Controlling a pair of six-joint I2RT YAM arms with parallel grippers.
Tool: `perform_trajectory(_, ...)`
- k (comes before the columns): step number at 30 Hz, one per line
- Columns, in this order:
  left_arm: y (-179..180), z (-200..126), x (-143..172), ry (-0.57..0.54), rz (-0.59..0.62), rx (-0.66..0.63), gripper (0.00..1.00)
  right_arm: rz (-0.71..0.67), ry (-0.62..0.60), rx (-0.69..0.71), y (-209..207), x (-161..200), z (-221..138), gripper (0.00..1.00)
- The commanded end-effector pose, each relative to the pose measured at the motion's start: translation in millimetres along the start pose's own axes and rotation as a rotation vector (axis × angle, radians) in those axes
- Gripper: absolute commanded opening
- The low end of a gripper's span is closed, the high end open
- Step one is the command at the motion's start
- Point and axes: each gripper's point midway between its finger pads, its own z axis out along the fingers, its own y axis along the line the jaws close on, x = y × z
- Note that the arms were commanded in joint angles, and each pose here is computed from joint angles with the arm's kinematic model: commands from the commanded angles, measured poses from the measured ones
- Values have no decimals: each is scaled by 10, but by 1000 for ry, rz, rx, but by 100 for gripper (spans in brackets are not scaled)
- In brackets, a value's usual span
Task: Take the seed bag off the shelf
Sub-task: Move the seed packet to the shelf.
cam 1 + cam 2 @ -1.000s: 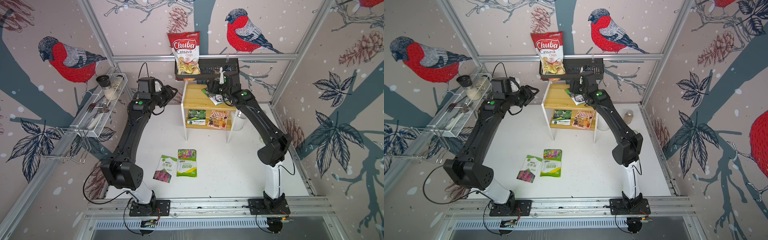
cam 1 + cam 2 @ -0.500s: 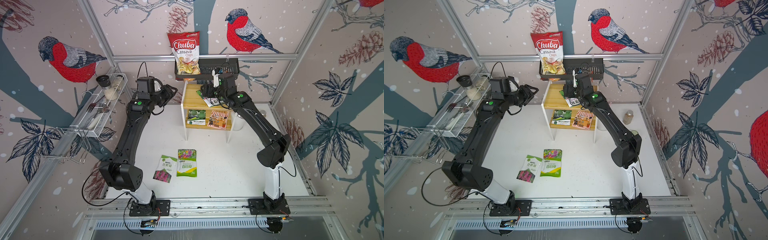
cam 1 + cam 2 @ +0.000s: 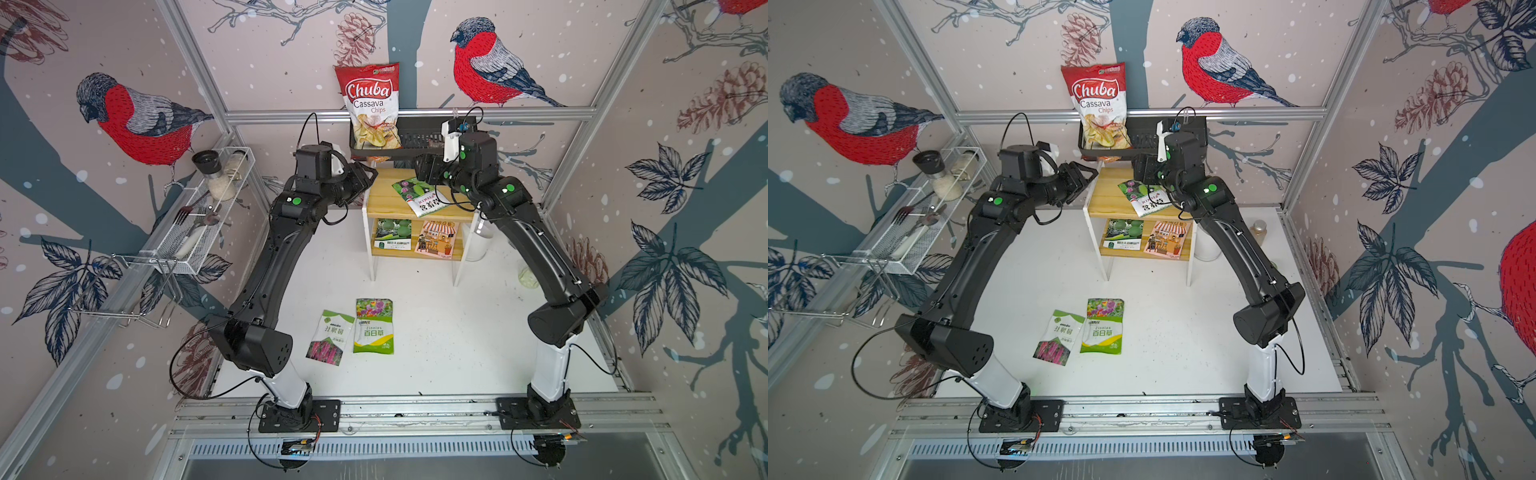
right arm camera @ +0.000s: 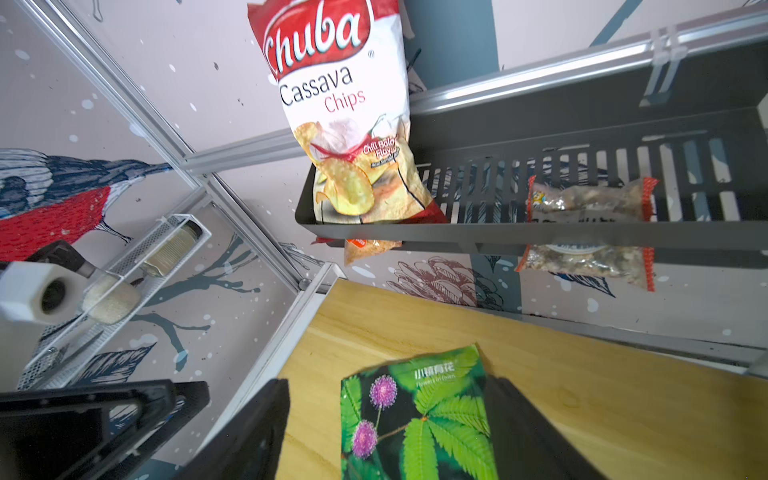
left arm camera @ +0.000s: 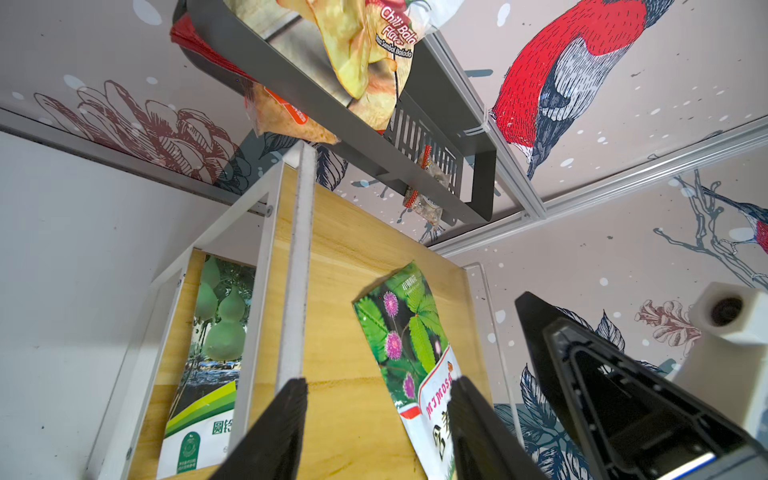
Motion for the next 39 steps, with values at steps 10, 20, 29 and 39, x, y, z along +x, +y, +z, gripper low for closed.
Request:
perform_trajectory(10, 36, -2, -11, 0, 16, -19, 59, 85, 213, -127, 509, 784, 108, 66)
perform_trajectory(20, 121, -49, 61, -1, 9, -29, 59, 99, 290, -62, 329, 1084, 139, 66)
perform_trajectory(29, 109, -50, 17, -19, -3, -22, 59, 114, 279, 16, -103, 968, -63, 67)
perform_trajectory(39, 108, -4, 4, -11, 0, -22, 59, 151, 131, -63, 54, 170, 8, 66)
